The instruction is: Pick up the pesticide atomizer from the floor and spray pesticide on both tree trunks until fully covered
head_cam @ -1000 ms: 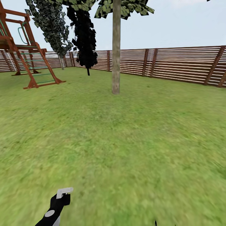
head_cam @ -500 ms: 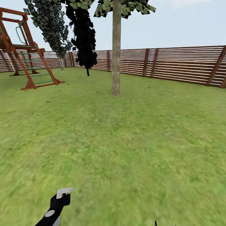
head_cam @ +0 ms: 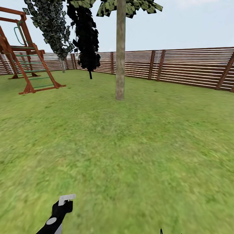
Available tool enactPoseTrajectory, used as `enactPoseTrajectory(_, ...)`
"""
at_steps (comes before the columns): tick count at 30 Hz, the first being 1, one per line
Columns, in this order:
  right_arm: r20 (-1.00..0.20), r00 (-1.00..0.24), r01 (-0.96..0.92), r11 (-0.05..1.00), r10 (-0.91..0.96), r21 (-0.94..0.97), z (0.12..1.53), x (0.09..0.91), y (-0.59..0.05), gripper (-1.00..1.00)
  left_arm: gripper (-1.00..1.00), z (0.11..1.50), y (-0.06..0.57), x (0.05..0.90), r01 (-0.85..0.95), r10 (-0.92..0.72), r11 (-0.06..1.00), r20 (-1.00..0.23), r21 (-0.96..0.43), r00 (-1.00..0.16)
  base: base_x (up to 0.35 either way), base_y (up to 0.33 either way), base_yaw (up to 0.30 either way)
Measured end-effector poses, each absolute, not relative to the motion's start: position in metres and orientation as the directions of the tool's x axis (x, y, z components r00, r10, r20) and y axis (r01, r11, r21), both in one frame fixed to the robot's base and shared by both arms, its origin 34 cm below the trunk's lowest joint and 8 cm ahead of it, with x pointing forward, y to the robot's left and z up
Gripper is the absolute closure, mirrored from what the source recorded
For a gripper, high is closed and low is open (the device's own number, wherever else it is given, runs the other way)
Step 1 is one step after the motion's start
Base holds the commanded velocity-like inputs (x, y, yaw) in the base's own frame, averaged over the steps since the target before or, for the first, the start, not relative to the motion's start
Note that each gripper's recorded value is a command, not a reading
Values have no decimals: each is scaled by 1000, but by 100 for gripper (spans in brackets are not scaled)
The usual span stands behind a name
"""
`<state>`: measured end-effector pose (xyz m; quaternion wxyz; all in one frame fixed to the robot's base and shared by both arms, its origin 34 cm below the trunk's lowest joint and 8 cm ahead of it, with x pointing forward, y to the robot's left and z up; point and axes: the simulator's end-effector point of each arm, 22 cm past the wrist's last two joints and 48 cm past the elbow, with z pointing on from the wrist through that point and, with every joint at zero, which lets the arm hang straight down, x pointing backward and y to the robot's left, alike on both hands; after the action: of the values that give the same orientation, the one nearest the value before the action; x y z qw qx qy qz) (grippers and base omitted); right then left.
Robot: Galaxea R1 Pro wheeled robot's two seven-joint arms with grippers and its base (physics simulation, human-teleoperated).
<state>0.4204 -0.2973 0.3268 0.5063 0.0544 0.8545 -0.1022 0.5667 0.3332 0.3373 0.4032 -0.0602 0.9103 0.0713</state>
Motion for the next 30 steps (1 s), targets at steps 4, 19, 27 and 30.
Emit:
enactPoseTrajectory(4, -876, -481, 196, 973, -11, -120, 327, 420, -297, -100, 100, 337, 333, 567, -168, -53, 982, -743, 81, -667, 337, 0, 0)
enactPoseTrajectory(19, -876, -481, 196, 973, -11, -120, 327, 420, -297, -100, 100, 338, 337, 567, -171, -53, 982, -743, 84, -667, 337, 0, 0)
enactPoseTrajectory(27, -876, -481, 196, 973, -11, -120, 327, 420, -297, -100, 100, 338, 337, 567, -171, -53, 982, -743, 83, -667, 337, 0, 0)
enactPoseTrajectory(30, -876, -481, 196, 973, -11, -120, 327, 420, -297, -100, 100, 338, 337, 567, -171, -53, 982, -743, 83, -667, 337, 0, 0)
